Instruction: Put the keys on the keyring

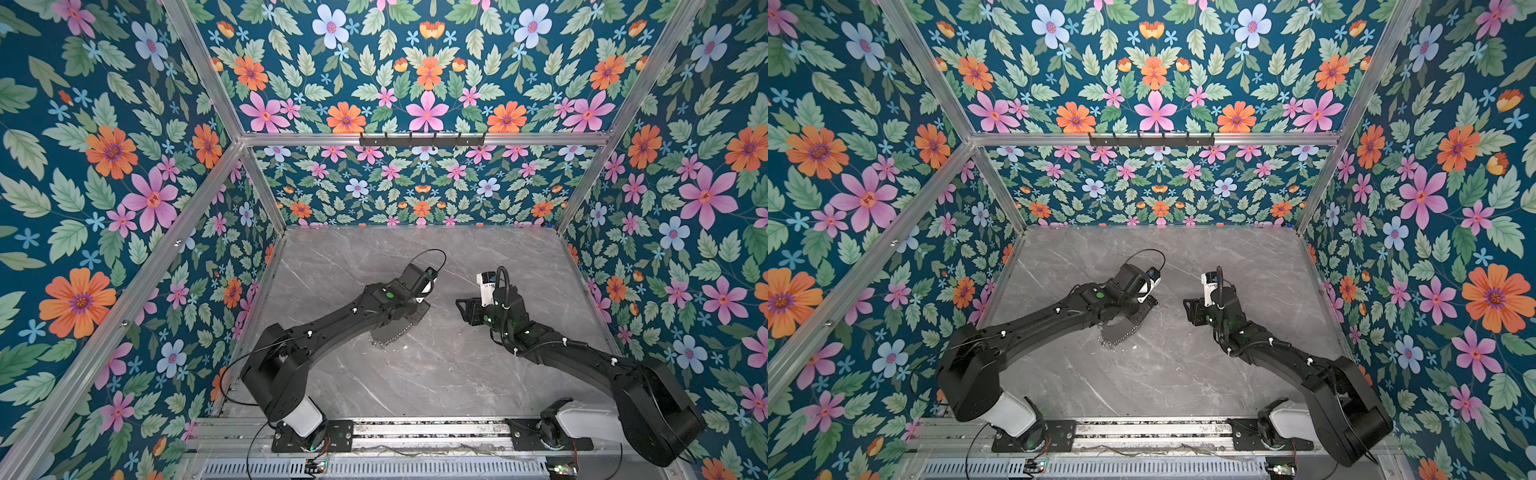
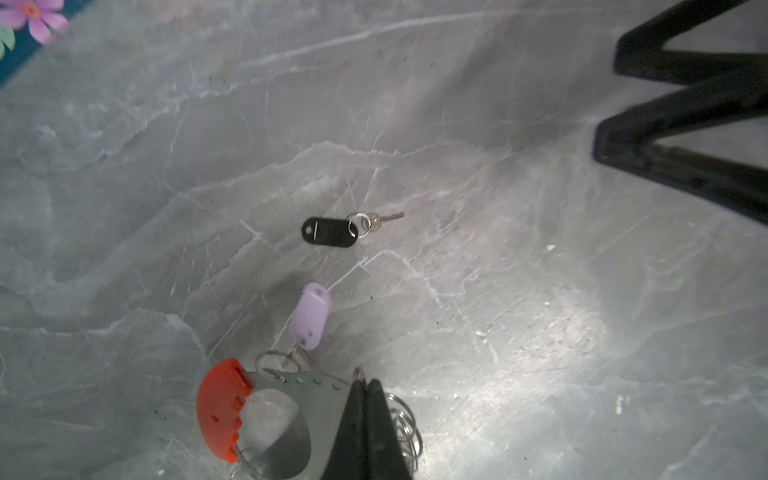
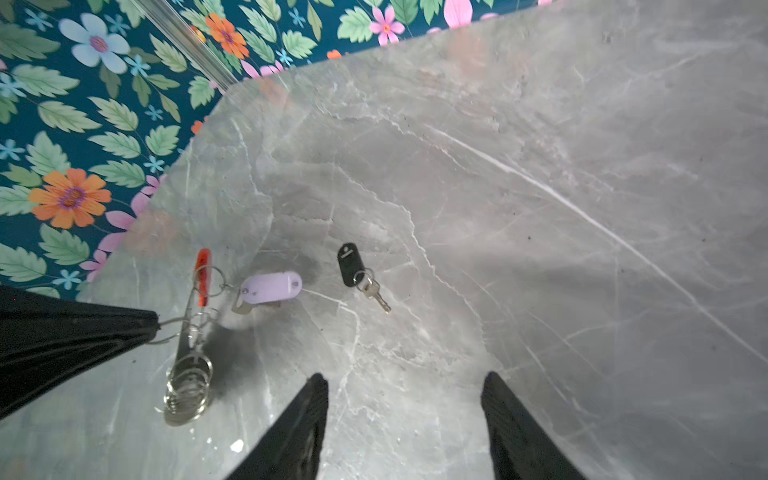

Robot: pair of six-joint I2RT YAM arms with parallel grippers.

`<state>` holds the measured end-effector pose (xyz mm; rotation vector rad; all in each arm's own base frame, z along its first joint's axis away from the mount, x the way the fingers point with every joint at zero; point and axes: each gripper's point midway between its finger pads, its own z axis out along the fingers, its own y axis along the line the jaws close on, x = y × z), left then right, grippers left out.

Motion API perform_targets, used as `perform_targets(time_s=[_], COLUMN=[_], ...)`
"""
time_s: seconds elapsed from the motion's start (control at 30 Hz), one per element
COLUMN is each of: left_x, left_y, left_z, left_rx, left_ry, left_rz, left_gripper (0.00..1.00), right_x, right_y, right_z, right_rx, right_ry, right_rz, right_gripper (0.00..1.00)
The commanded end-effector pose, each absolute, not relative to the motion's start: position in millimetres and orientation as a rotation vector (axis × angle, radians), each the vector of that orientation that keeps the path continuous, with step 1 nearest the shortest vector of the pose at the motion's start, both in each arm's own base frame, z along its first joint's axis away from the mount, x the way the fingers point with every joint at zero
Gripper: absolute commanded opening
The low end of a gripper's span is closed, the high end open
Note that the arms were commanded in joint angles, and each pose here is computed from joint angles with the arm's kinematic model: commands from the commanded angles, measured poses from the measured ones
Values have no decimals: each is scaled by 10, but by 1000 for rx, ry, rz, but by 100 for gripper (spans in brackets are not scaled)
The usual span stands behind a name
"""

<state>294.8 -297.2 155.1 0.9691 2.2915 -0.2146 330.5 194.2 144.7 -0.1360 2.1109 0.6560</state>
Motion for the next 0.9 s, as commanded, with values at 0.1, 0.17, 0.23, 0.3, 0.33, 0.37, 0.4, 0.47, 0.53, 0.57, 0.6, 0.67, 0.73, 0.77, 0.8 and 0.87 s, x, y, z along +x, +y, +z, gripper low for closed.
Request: perform_targets(time_s=[0.1, 0.17, 0.23, 0.3, 0.33, 0.37, 0.4, 0.47, 0.53, 0.57, 0.6, 0.67, 0.73, 0.77, 0.8, 0.87], left_x=[2976, 3004, 3036, 3065, 3077, 3081, 3097, 3097, 3103, 3102, 3103, 3095, 3083, 3083, 3071, 3050], left_y=[-3236, -3265, -3299, -3337, -3348, -3361, -3365, -3383, -3389, -3394, -3400, -3415, -3432, -3433, -3440, -3446], left_z=[2057, 2148, 2260, 2401, 2457, 2525, 2588, 2673, 2749, 2784, 2814, 2870, 2917, 2939, 2957, 2981], left_rx=[970, 971, 976, 980, 982, 985, 985, 996, 1004, 1009, 1017, 1032, 1044, 1047, 1055, 1068], left_ry=[2124, 2100, 2075, 2041, 2026, 2008, 1993, 1970, 1949, 1939, 1931, 1913, 1897, 1892, 1888, 1885], left_rz=[-451, -491, -533, -583, -602, -622, -642, -680, -707, -719, -731, -751, -769, -775, -783, -794], left_gripper=[0, 0, 0, 0, 0, 0, 0, 0, 0, 0, 0, 0, 0, 0, 0, 0], right_x=[3130, 3055, 2976, 2927, 2914, 2909, 2912, 2923, 2927, 2935, 2934, 2947, 2968, 2982, 3000, 3028], right_y=[2127, 2210, 2280, 2297, 2298, 2289, 2285, 2278, 2293, 2302, 2320, 2351, 2369, 2383, 2388, 2398], right_z=[2090, 2294, 2518, 2720, 2788, 2869, 2918, 2965, 2962, 2942, 2943, 2923, 2919, 2921, 2924, 2934], right_rx=[-284, -365, -434, -470, -481, -489, -496, -514, -543, -558, -579, -609, -630, -640, -647, -661], right_ry=[2082, 2058, 2028, 1983, 1962, 1938, 1923, 1913, 1915, 1922, 1926, 1932, 1930, 1927, 1922, 1910], right_rz=[869, 927, 977, 1014, 1031, 1059, 1087, 1134, 1163, 1165, 1167, 1176, 1175, 1176, 1171, 1160], right_gripper=[62, 62, 61, 58, 57, 55, 53, 50, 49, 49, 49, 49, 49, 49, 48, 46])
